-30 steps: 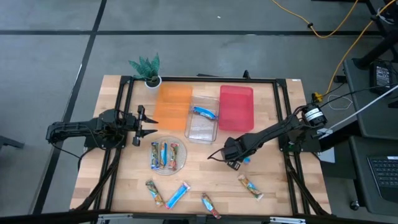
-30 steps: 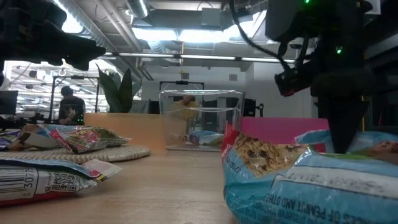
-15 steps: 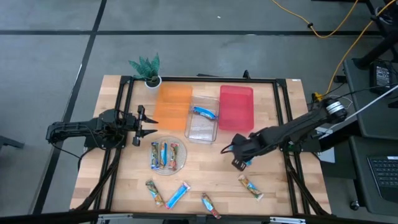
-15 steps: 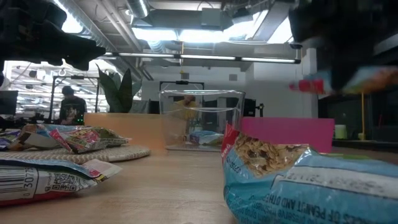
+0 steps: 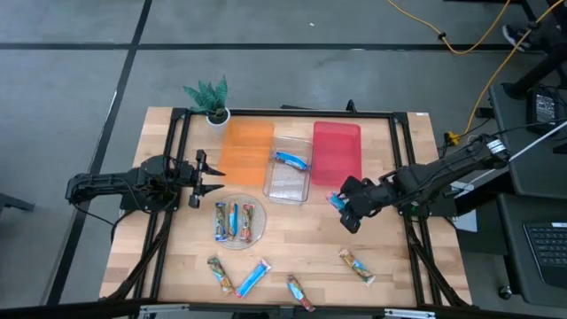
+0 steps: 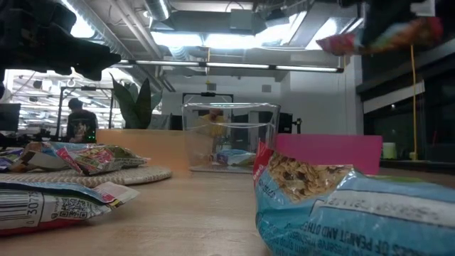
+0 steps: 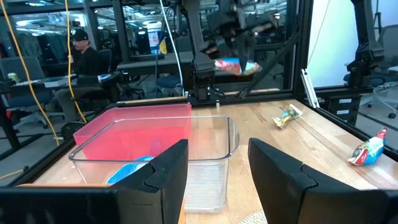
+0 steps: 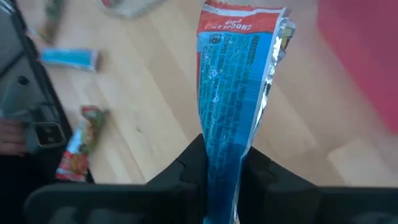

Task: Pick and place Granola Bars by type
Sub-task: Put the top right red granola bar into the red bin

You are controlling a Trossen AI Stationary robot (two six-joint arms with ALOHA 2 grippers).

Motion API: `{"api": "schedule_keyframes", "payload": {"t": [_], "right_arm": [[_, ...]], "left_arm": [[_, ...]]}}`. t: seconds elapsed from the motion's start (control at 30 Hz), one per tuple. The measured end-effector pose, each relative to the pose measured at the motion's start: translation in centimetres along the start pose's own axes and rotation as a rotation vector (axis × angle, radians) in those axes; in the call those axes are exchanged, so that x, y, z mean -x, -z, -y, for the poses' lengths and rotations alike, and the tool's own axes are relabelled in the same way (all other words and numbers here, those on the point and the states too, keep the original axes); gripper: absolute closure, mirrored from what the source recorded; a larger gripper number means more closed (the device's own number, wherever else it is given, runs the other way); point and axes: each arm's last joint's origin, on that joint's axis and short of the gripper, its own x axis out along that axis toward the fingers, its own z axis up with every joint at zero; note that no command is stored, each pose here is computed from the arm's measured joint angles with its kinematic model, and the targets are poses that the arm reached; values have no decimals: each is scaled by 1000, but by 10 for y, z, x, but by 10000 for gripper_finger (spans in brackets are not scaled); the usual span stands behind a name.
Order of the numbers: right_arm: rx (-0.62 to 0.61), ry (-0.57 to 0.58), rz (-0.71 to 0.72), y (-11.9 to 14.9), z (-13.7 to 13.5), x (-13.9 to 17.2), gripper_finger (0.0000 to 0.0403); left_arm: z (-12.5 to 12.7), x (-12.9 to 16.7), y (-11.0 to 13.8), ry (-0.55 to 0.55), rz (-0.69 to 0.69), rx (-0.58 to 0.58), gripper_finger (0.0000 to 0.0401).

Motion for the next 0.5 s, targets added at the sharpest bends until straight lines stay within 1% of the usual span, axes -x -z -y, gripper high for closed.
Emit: {"api": "schedule_keyframes", "payload": {"t": [0.27,0.5], "right_arm": [[79,29,147,-37,-3,40,343],[85,85,216,-70,13,68,343]], "left_arm": [[0,0,0,0,0,0,237],[0,0,0,0,0,0,240]]}}
